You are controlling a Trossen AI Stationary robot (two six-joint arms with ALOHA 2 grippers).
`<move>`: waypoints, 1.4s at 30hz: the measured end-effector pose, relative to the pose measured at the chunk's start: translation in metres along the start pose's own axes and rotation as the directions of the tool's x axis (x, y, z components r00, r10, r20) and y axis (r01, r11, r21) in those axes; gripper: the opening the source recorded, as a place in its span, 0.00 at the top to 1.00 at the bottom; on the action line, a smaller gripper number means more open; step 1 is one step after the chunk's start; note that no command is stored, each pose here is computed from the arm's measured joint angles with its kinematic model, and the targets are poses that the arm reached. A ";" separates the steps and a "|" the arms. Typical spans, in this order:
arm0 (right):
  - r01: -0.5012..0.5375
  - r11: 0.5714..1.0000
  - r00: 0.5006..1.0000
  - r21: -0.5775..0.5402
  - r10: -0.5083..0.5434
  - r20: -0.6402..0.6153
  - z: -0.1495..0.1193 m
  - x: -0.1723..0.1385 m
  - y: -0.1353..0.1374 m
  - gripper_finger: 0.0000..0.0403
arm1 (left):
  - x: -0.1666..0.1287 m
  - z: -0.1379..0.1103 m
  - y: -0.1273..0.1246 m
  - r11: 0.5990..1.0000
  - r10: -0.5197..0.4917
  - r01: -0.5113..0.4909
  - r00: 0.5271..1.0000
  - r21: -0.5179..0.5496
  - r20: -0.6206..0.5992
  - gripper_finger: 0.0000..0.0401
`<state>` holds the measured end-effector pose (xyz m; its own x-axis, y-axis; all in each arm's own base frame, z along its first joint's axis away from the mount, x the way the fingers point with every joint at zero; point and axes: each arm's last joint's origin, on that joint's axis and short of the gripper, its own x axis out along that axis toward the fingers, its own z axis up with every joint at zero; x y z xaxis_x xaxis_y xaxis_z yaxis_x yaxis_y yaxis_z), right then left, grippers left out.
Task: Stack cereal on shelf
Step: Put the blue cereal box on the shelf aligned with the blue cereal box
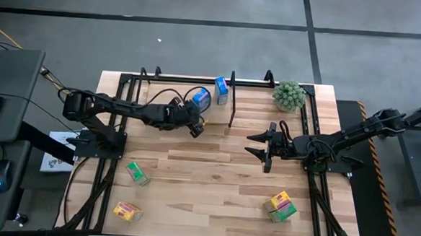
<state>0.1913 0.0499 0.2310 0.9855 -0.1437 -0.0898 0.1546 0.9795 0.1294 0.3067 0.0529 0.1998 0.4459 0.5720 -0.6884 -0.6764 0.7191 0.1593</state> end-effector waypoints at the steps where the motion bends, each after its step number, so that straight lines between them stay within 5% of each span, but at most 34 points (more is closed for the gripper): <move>1: 0.000 1.000 1.000 0.000 0.000 0.000 0.000 0.000 0.000 0.50 | 0.000 0.000 -0.001 1.000 0.001 -0.001 1.000 0.012 0.004 1.00; 16: 0.010 1.000 0.999 -0.021 -0.011 -0.040 -0.004 0.000 -0.001 0.50 | -0.012 -0.005 -0.021 0.980 -0.081 0.071 0.996 0.188 0.043 1.00; 28: 0.046 0.999 0.998 -0.024 -0.047 -0.036 -0.004 0.000 -0.002 0.50 | -0.009 -0.037 -0.029 0.963 -0.243 0.203 0.939 0.178 0.245 1.00; 42: 0.092 0.995 0.995 -0.025 -0.093 -0.029 -0.004 0.000 -0.003 0.50 | 0.010 -0.048 0.004 1.000 -0.007 0.005 0.947 0.007 0.320 1.00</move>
<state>0.1902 0.0472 0.2263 0.9645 -0.2301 -0.1299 0.2432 0.9653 0.0956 0.2805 0.0425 0.1601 0.6147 0.6633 -0.4269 -0.6701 0.7246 0.1611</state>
